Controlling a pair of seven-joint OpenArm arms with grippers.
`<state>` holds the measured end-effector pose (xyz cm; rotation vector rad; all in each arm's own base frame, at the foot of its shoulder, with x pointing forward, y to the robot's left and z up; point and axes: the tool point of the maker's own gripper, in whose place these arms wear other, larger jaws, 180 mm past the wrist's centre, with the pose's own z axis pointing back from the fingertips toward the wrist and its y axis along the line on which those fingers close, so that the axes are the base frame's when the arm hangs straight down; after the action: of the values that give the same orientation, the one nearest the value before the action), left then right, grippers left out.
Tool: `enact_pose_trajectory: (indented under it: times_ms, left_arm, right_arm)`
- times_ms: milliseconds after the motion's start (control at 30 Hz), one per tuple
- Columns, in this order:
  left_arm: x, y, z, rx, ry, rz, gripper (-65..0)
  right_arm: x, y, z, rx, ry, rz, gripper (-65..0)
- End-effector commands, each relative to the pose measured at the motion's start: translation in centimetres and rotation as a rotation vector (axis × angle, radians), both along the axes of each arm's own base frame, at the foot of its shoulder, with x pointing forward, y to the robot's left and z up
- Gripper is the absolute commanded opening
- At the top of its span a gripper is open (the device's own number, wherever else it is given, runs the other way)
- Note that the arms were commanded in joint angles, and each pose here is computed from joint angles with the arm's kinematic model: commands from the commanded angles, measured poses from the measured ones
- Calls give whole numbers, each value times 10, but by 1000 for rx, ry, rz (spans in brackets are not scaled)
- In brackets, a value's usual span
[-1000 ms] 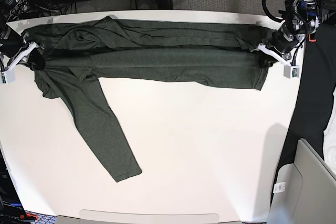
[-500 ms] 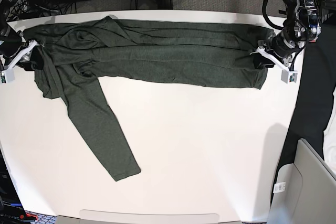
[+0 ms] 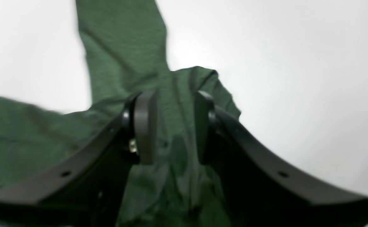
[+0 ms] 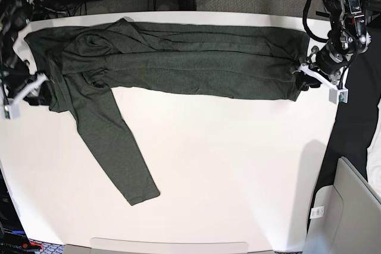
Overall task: Fold the T-shirt properly
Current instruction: 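Release the right gripper and move it toward the trailing sleeve, then grasp the trailing sleeve with the right gripper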
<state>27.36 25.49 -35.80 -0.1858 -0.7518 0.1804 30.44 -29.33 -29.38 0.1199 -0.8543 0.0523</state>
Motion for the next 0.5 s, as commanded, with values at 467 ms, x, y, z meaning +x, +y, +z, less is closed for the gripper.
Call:
enact_pose_trajectory:
  times_ms: [467]
  left_arm:
    - [11,5,16,18,-52,-4,-380]
  right_arm:
    - [138,52,12,-88,-54,53,-438]
